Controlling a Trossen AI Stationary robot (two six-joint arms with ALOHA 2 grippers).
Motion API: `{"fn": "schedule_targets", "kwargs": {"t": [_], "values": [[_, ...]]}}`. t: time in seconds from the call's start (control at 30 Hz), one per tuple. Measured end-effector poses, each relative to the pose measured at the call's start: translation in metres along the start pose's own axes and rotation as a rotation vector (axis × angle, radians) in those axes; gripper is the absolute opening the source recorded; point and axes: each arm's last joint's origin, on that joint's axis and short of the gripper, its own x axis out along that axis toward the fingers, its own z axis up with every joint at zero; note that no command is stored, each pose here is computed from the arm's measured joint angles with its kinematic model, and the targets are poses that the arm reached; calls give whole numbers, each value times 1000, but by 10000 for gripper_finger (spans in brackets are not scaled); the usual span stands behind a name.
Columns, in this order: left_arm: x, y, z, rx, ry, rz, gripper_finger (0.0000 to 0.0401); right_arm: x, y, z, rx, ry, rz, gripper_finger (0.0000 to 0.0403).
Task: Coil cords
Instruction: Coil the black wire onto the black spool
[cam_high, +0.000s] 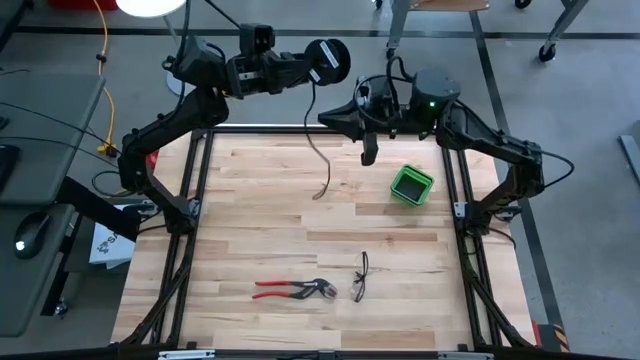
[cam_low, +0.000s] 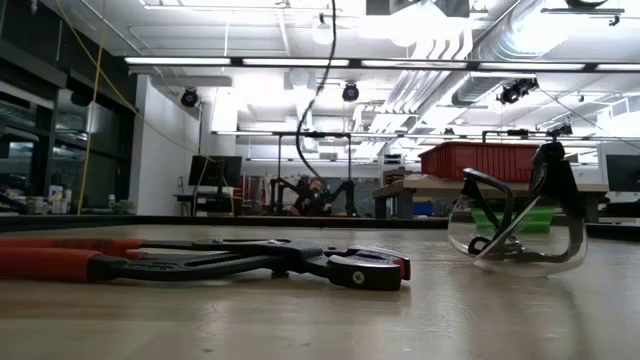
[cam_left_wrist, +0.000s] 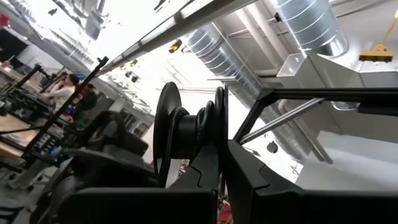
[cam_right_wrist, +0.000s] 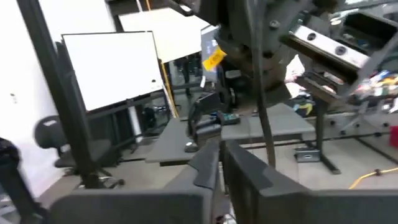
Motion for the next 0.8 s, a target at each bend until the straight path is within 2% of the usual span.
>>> {"fn": "schedule_targets", "kwargs": {"t": [0.2, 0.3, 0.4, 0.6, 0.73, 0.8], "values": [[1, -8, 5, 40, -15, -18, 1, 0, -2, 0, -67, -10, -70, 117], [1, -10, 7, 52, -26, -20, 1, 6, -2, -2, -100, -35, -152, 171], [2, -12, 6, 81, -38, -20, 1, 18, -1, -8, -132, -55, -203, 205], [2, -12, 6, 90, -45, -17, 1, 40, -5, -22, -151, -88, -245, 216], [2, -12, 6, 91, -47, -17, 1, 50, -11, -29, -169, -110, -358, 217], [2, -12, 6, 93, -48, -16, 1, 55, -13, -33, -158, -115, -359, 217]]}}
